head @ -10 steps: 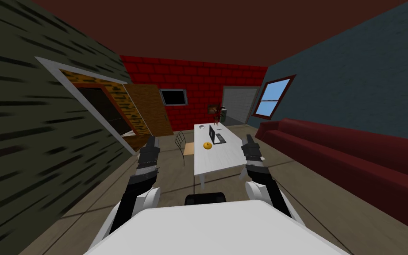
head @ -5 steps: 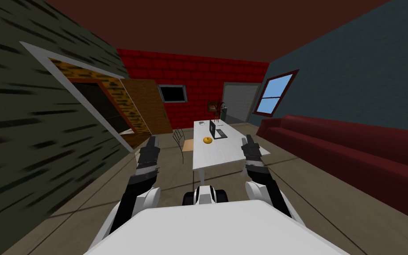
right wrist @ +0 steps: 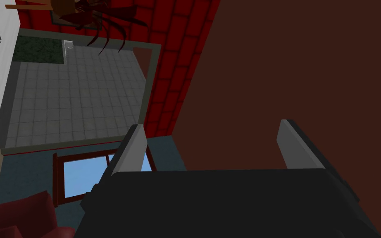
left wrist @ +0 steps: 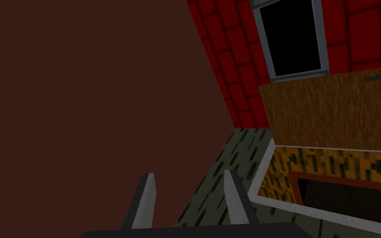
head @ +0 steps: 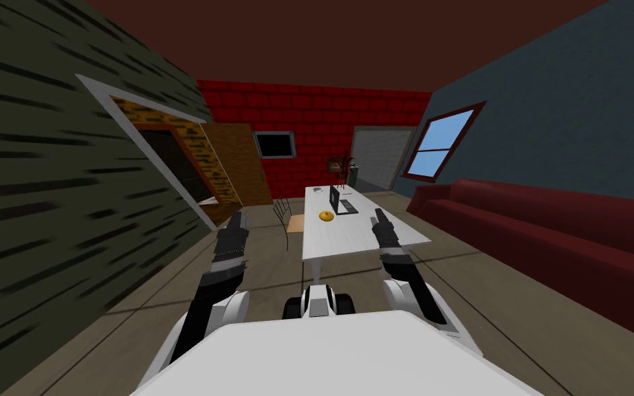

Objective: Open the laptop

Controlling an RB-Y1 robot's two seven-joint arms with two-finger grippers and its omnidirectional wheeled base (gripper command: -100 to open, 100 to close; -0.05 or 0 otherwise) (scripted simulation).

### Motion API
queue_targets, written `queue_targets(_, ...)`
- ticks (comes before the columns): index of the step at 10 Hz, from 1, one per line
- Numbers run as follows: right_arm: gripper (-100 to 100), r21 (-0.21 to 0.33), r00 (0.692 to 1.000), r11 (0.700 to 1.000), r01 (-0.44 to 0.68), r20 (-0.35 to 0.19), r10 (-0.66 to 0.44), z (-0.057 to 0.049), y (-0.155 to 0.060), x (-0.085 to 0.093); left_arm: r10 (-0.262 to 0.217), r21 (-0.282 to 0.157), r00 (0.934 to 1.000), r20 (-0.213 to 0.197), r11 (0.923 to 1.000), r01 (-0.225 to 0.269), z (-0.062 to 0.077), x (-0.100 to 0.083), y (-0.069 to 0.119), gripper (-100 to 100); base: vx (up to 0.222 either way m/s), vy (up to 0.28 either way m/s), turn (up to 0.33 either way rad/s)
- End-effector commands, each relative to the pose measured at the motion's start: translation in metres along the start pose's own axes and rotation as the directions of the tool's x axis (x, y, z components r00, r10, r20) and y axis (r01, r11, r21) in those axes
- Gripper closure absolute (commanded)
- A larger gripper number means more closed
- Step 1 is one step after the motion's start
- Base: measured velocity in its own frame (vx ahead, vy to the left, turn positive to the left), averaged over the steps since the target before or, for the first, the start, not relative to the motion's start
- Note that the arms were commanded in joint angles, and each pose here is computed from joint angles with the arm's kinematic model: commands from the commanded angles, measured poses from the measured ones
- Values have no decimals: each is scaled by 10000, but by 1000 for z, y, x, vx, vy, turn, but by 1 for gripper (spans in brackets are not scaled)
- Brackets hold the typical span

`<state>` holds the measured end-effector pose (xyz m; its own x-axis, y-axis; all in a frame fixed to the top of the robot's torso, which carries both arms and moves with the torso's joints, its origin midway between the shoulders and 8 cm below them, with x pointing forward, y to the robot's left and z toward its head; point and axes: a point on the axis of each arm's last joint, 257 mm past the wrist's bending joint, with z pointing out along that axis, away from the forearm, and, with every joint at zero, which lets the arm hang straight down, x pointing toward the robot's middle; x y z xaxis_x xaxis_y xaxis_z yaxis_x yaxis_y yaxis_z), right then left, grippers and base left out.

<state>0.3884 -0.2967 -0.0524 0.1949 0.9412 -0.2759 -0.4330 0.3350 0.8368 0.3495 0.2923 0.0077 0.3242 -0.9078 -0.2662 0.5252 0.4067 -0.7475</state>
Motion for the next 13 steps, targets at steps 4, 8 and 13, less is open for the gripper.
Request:
queue_targets(4,-100,647,9570,9607,2701,-1279,-2604,14,-55,13,0,0,10000,0,10000,0,0,0,0,0,-12,-1,167)
queue_targets(8,-100,834,8508,8607,5022,-2253,-4746,27,-100,10,0,0,10000,0,10000,0,0,0,0,0,-16,-2,212)
queue_targets(13,-100,719,6138,6300,7733,-3340,-7153,50,-155,-16,1,0,10000,0,10000,-1,0,0,0,0,-18,0,210)
